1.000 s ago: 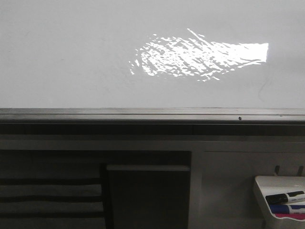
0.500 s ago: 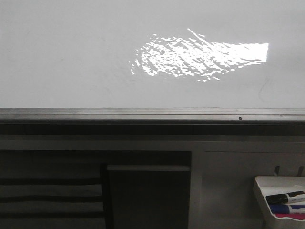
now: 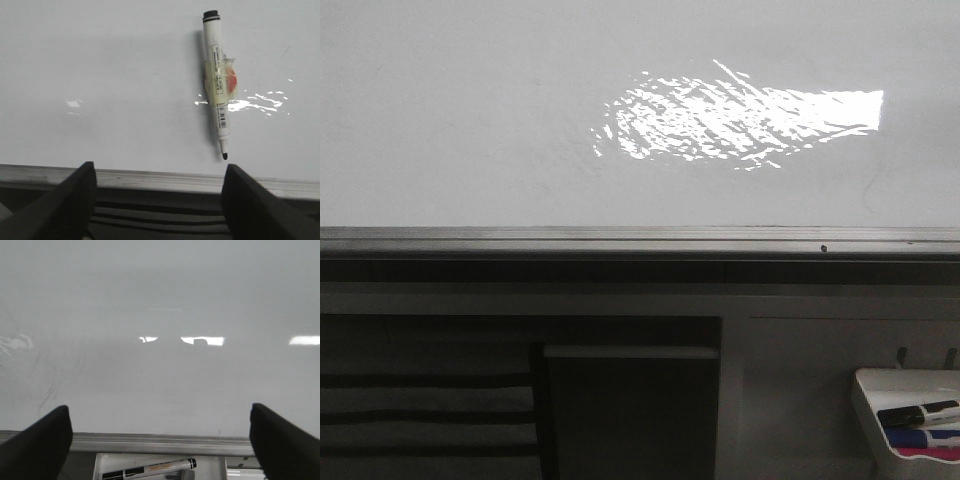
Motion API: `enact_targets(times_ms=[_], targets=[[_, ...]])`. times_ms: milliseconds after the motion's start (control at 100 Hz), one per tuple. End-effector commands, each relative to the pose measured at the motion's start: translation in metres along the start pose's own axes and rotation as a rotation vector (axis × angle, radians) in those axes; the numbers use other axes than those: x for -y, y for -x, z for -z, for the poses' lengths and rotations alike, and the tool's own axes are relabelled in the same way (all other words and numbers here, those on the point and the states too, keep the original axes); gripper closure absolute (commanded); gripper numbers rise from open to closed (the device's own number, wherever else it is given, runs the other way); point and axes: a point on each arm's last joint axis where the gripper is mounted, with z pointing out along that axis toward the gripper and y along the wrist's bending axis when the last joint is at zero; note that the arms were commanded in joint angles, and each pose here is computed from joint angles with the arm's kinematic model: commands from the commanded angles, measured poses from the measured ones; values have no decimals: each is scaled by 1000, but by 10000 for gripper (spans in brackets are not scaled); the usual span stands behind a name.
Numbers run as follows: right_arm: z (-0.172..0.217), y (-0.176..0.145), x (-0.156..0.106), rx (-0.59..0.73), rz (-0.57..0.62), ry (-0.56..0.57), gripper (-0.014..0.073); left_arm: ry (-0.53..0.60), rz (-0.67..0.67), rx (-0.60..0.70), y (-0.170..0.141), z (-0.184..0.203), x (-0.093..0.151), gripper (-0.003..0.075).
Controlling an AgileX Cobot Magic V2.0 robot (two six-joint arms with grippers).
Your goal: Write number 9 on whiteboard
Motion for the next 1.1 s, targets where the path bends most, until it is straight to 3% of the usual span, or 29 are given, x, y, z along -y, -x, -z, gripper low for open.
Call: enact_targets(times_ms=[0, 240, 500, 810, 1090], targets=[[4, 18, 0, 112, 11, -1, -43, -27, 46, 142, 21, 4, 3, 231], [4, 18, 0, 112, -4, 5, -43, -69, 70, 69, 17, -25, 10, 231], [4, 18, 0, 112, -6, 6, -43, -151, -39, 17, 9, -73, 35, 231], [4, 18, 0, 112, -6, 6, -43, -149, -32, 98, 7, -110, 38, 231], [4, 18, 0, 112, -8, 7, -43, -154, -58, 68, -5, -133, 41, 249]])
